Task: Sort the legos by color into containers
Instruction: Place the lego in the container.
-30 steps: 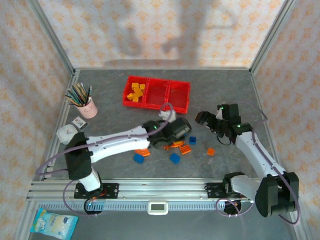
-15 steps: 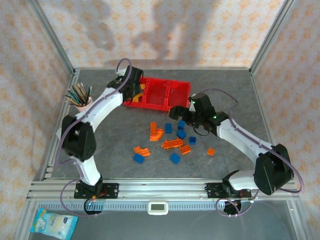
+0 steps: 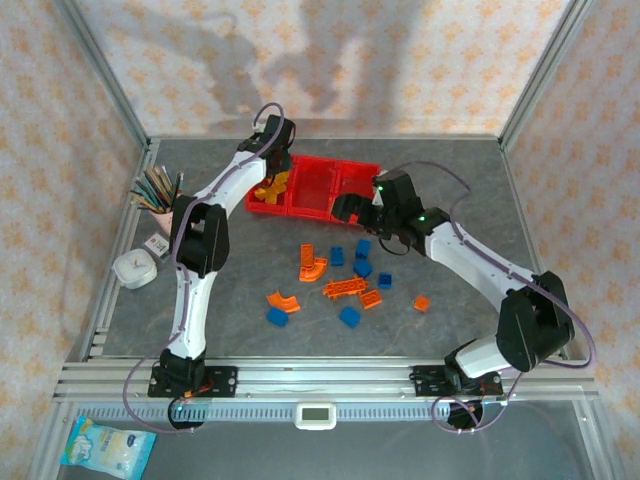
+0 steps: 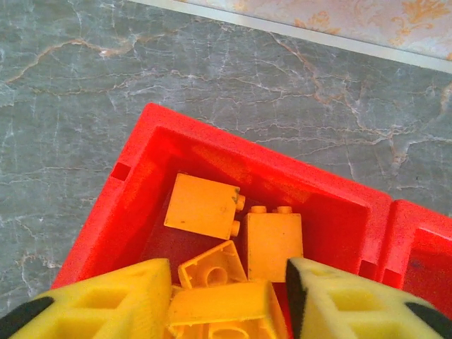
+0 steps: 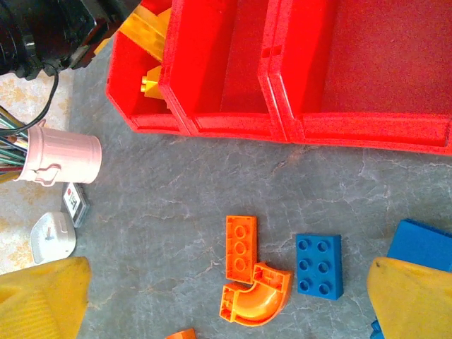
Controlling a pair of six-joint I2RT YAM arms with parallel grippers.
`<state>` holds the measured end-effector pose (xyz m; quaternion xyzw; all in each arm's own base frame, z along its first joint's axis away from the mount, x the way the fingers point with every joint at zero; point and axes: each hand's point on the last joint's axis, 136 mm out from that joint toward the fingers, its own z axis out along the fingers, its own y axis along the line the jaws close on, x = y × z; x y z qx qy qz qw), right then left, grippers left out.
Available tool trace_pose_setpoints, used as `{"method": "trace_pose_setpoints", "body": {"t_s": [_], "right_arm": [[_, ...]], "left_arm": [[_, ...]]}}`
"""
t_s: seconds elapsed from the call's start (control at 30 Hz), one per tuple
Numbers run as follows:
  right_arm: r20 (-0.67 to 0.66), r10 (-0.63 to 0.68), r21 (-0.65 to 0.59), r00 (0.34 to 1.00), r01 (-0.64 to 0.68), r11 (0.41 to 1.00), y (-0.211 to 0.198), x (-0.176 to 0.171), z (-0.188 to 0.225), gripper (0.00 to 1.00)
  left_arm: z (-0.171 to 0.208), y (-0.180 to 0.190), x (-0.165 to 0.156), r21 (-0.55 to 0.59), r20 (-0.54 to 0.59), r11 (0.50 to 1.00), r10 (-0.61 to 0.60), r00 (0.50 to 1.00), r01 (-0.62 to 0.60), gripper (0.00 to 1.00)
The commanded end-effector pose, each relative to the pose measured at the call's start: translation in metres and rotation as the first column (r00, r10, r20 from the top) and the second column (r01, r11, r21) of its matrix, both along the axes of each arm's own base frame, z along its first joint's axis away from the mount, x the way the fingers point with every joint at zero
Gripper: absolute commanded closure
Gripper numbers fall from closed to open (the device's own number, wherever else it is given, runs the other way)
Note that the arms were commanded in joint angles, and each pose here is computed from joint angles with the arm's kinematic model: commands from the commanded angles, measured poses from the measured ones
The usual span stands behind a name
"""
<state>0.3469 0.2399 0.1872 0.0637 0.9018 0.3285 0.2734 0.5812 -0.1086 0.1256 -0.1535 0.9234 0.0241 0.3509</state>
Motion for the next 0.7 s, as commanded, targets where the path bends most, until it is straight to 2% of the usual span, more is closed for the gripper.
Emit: {"method": "trace_pose_setpoints", "body": {"t_s": [0.0,0.13,0.27,0.43,0.57,0.67], "right_arm": [[0.032,-0.011,-0.028,0.999,0.012,1.000,-0.002,0.006,0.009,0.00],[0.036,-0.012,-0.074,0.999,0.015,0.997,-0.008,0.005,0.007,0.00],[0.022,0.006,-0.104,1.000,-0.003,0.995,-0.013,-0.004,-0.002,0.00],[-0.018,0.036,-0.120,0.999,-0.038,0.992,-0.019,-0.023,-0.022,0.00],[-0.014,0.093,-0.065,0.996,-0.094,0.993,-0.013,-0.039,-0.032,0.00],[-0.028,0.107,-0.078,0.994,-0.109,0.991,-0.016,-0.045,-0.045,0.00]], "left_arm": [[0.028,0.008,0.002,0.031,0.025,0.999,-0.010,1.000,0.009,0.46],[0.046,0.009,-0.007,0.021,0.029,1.000,-0.010,1.000,0.010,0.41],[0.057,-0.004,-0.036,-0.065,0.008,0.996,-0.055,0.998,0.056,0.39],[0.066,-0.024,-0.095,-0.125,0.020,0.984,-0.122,0.992,0.124,0.38],[0.050,-0.040,-0.149,-0.147,-0.016,0.976,-0.166,0.986,0.162,0.36],[0.034,-0.053,-0.183,-0.165,-0.054,0.969,-0.192,0.980,0.181,0.34]]}}
